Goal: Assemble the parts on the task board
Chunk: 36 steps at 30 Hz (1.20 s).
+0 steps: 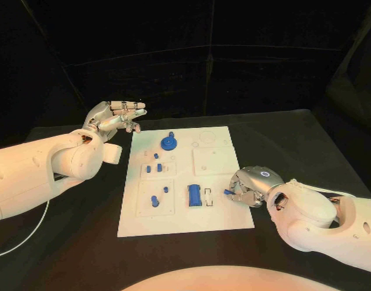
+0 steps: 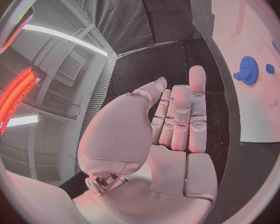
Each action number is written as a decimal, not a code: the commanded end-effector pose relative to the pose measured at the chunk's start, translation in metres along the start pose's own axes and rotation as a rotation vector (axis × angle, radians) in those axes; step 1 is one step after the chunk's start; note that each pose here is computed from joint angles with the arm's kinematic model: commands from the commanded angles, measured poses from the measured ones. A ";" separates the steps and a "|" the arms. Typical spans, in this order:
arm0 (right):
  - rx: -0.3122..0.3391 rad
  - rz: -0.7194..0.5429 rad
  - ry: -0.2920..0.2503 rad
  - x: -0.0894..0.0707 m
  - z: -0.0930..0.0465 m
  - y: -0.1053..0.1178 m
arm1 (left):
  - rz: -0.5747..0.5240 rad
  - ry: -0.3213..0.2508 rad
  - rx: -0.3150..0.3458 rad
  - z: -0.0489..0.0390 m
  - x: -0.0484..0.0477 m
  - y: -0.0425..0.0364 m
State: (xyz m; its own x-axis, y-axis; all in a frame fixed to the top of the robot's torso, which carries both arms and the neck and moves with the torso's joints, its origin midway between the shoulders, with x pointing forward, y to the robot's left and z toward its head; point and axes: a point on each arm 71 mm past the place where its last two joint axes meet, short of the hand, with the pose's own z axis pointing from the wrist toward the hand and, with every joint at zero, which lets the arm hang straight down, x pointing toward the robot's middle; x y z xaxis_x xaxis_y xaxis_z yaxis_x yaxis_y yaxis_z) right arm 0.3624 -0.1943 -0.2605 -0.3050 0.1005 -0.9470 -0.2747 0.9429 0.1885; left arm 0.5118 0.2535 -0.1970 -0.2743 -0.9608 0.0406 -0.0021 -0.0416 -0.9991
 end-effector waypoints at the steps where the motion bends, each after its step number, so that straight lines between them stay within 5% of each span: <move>1: 0.012 0.102 -0.060 -0.005 -0.002 0.003 | -0.007 0.012 0.005 0.0004 0.0023 -0.0011; 10: 0.003 0.208 -0.106 -0.009 -0.003 0.011 | -0.009 0.014 0.006 -0.0003 0.0029 -0.0014; 22: 0.066 0.341 0.029 0.005 0.008 0.020 | -0.012 0.021 0.008 -0.0011 0.0048 -0.0019; 36: 0.083 0.354 0.062 0.010 0.017 0.027 | -0.014 0.023 0.007 -0.0017 0.0054 -0.0022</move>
State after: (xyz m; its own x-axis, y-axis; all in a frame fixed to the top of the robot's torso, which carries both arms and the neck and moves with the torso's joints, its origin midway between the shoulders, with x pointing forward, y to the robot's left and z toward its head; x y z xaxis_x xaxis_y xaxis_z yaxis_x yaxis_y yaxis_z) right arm 0.3677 -0.1623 -0.2690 -0.4107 0.4040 -0.8174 -0.0856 0.8755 0.4757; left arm 0.5089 0.2500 -0.1963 -0.2862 -0.9570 0.0469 -0.0046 -0.0476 -0.9989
